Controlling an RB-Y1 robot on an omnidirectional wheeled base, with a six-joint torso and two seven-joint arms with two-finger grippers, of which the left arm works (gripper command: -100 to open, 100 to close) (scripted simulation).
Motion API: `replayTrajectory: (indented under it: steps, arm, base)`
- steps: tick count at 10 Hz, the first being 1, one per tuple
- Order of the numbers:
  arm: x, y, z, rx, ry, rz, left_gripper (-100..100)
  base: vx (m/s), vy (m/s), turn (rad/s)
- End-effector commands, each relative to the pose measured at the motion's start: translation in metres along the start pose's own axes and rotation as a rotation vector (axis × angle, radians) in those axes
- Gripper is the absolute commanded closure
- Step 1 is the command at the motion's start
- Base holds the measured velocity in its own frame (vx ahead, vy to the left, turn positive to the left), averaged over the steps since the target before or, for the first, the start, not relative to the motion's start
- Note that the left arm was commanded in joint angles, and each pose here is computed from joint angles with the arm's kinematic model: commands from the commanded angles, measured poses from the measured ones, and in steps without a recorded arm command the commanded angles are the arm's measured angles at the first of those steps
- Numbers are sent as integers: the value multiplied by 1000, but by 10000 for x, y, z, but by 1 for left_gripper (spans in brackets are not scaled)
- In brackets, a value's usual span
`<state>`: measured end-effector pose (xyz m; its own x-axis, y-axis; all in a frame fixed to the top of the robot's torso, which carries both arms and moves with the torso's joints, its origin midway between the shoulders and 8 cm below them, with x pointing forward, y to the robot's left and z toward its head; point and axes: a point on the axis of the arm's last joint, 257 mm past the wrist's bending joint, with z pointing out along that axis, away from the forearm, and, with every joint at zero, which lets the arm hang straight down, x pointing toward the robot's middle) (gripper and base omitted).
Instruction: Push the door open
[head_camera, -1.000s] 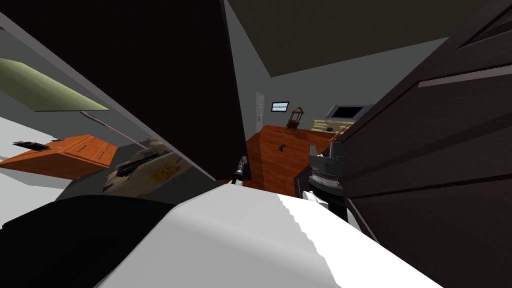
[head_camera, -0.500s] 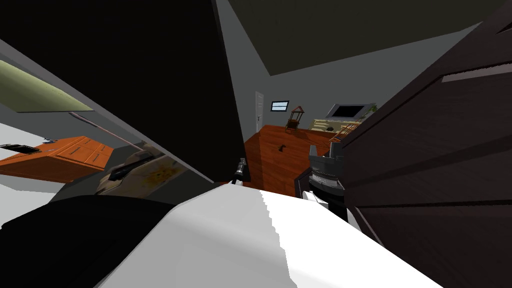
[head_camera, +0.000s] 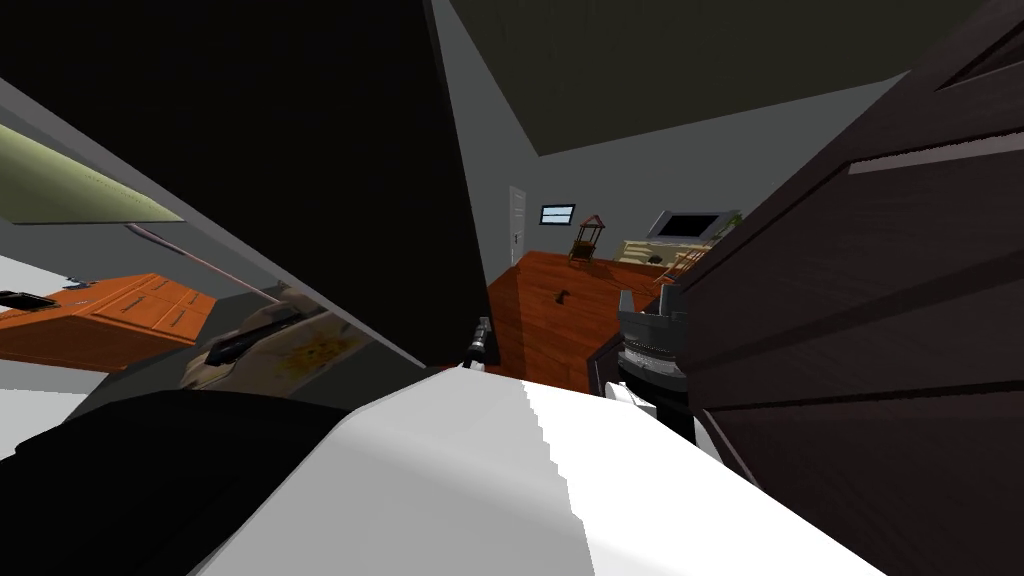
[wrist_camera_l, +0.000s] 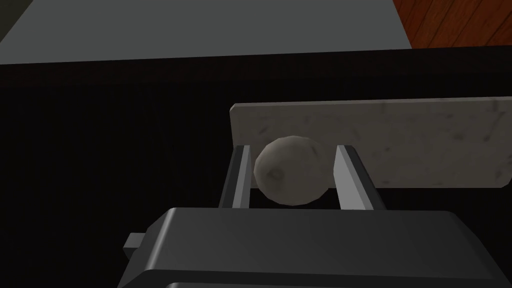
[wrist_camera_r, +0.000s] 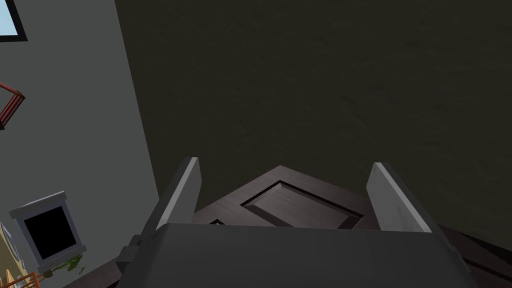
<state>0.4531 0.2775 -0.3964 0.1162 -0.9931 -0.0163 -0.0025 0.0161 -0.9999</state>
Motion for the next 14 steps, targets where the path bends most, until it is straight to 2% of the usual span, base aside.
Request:
replayTrajectory:
  steps: [1,5,7,8,10,12,13,14]
  arm:
    - [-185,-47,31,13,-39,11,100]
    - [-640,-81,-15,19,-140,25,100]
    - [-640,-81,-15,19,-140,25,100]
    - [-814,-94,-45,22,-182,28,100]
    - [-992,-107,-84,23,-226,31,100]
    - [-1112,-115,-116,25,-256,33,100]
    - [-1231,-122,-151,25,-287,34,100]
    - [-1231,-122,-151,25,-287,34,100]
  base:
    - [169,-41,-56]
    - [203,-4,-58]
    - [101,20,2]
    - [107,-4,-79]
    - [137,-4,-48]
    - [125,-1,-31]
    - [155,26,-44]
    - [129,11,-24]
